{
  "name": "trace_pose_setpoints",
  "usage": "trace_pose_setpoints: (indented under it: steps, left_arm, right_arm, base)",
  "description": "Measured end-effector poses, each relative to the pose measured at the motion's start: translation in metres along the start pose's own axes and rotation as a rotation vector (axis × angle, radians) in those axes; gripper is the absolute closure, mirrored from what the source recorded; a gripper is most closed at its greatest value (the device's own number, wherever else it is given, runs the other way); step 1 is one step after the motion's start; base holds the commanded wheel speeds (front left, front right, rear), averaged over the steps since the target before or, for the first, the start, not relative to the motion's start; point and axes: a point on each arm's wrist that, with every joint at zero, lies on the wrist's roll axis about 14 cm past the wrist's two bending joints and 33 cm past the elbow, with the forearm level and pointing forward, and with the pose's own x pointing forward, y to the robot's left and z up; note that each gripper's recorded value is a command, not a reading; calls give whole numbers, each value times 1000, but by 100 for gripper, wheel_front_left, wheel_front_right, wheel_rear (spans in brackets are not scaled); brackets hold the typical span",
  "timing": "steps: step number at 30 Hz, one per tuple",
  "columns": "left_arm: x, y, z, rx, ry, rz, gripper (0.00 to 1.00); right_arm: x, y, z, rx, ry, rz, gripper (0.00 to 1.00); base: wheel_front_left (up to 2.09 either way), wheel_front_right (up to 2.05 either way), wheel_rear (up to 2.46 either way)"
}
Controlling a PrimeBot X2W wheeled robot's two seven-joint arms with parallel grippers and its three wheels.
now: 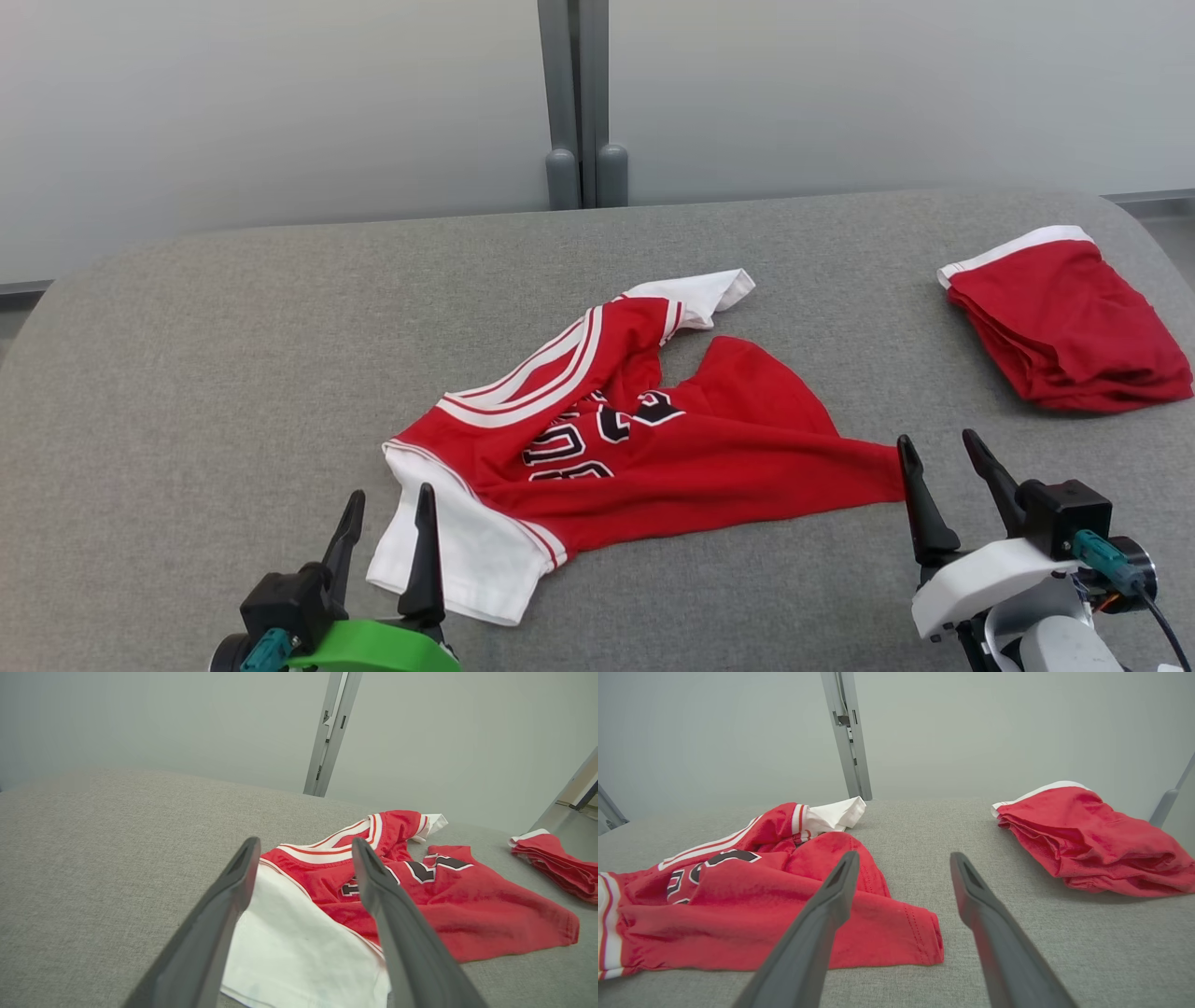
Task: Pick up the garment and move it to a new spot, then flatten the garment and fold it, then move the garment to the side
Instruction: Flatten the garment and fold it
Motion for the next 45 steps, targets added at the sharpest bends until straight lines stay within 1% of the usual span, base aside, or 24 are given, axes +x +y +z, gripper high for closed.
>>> trace_pose_setpoints:
  steps: [8, 18, 21, 26, 29, 32, 37, 43, 44, 45]
  left_arm:
    - [-1, -5, -2, -11, 5, -11, 0]
    - [-2, 0, -7, -11, 20, 9, 0]
    - [-6, 5, -25, -7, 81, 25, 0]
    - [-4, 30, -52, 23, 223, 83, 0]
    - [-7, 43, -74, 17, 336, 118, 0]
    - [-8, 52, -88, 12, 412, 143, 0]
    - [-2, 56, -101, -7, 469, 155, 0]
    - [3, 49, -116, -18, 531, 125, 0]
    - [4, 47, -117, -20, 534, 119, 20]
    - [5, 47, -118, -19, 536, 118, 51]
  right_arm:
    - [0, 2, 8, -2, -24, 7, 0]
    - [0, 3, 5, -3, -17, 10, 0]
    - [0, 5, 2, -3, -7, 16, 0]
    - [-1, 6, -5, -3, 15, 19, 0]
    - [-2, 5, -9, -3, 26, 16, 0]
    - [-4, 0, -12, -5, 37, 4, 0]
    - [-3, -8, -16, -9, 47, -19, 0]
    - [-5, -20, -22, -16, 68, -54, 0]
    - [-5, -22, -23, -17, 71, -59, 0]
    - [-6, -24, -25, -20, 76, -66, 0]
  base:
    - [0, 0, 0]
    - [0, 0, 0]
    - [0, 0, 0]
    - [0, 0, 0]
    - [0, 0, 0]
    - [0, 0, 0]
    - [0, 0, 0]
    - [0, 0, 0]
    - [0, 0, 0]
    - [0, 0, 0]
